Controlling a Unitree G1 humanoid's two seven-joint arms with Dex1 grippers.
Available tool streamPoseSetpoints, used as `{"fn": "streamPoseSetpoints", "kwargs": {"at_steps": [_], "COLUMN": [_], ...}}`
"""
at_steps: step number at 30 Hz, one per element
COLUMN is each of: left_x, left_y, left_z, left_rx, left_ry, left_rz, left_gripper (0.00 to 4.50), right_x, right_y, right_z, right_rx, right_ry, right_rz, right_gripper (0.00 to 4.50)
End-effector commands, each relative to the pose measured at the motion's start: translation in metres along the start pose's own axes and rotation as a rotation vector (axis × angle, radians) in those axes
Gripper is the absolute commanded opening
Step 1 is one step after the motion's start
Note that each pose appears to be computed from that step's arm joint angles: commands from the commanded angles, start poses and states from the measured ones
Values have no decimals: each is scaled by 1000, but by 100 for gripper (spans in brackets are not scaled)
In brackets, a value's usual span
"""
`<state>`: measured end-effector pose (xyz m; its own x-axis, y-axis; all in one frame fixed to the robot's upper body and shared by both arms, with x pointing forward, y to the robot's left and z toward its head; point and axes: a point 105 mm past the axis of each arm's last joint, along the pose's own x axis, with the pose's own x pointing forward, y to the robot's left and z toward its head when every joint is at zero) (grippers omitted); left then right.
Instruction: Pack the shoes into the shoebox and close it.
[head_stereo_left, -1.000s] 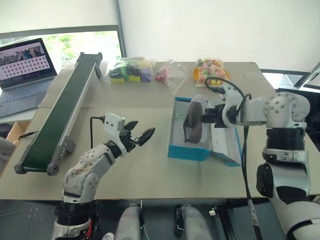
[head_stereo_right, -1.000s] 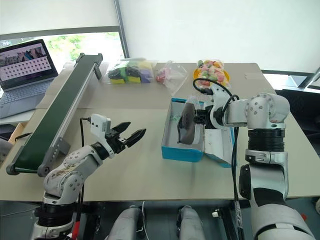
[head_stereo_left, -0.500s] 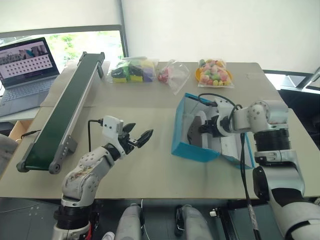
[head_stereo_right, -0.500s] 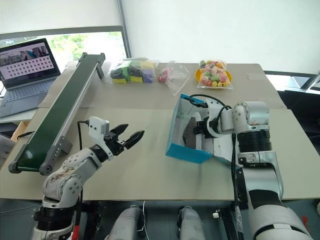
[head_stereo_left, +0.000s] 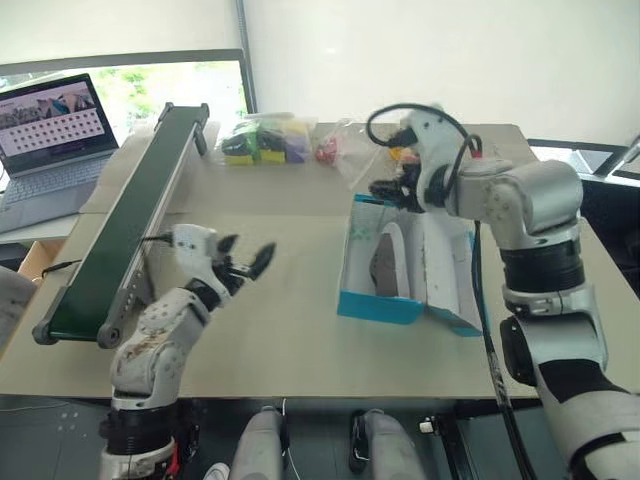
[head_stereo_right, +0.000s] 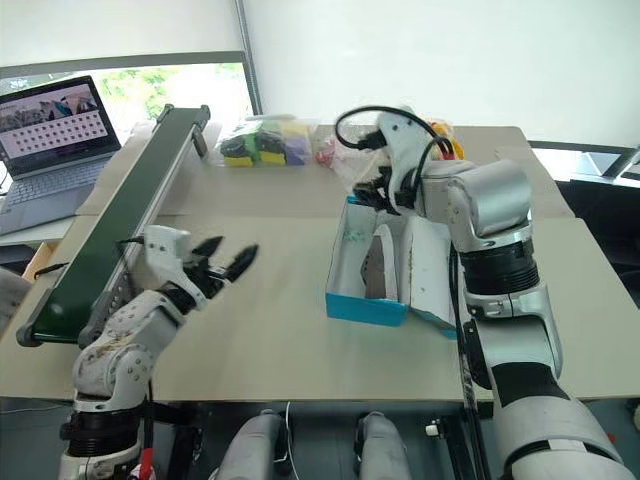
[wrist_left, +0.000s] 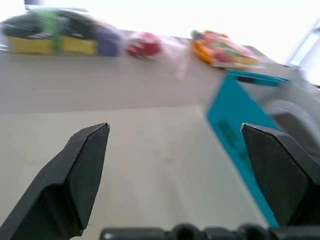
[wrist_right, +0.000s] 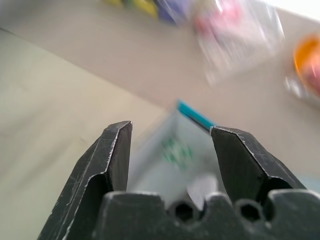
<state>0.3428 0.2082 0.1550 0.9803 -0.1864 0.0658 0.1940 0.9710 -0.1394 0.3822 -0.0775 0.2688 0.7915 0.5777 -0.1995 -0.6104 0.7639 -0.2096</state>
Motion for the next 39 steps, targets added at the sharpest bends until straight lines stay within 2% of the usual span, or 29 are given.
{"fn": "streamPoseSetpoints", "kwargs": {"at_steps": [1,4,7,10,12,13,21,25,39], "left_x": [-11,-26,-35,-42,-44,-44,-45,-45,-45], "left_y": [48,86,105,119,123,124,126,126,128], "left_z": [30,34,30,24,22,21,17,13,6], "left_rx": [95,140,161,176,170,173,180,190,177], "left_ry": [-115,-113,-76,-40,-32,-23,5,34,66], "left_rz": [218,363,415,433,431,431,427,427,441], "left_gripper": [450,450,450,450,450,450,450,450,450], "right_x": [-16,-25,-22,-15,-11,-9,0,7,13], "right_y": [63,103,112,115,116,117,125,121,120], "right_z": [16,-13,-24,-46,-53,-56,-64,-67,-73], "right_rx": [-193,-205,-110,-46,-30,-35,-43,-81,-55], "right_ry": [-230,-249,-279,-255,-250,-246,-244,-231,-195], "right_rz": [287,484,527,544,541,544,538,475,434], "right_gripper": [304,304,304,371,434,442,442,442,442]}}
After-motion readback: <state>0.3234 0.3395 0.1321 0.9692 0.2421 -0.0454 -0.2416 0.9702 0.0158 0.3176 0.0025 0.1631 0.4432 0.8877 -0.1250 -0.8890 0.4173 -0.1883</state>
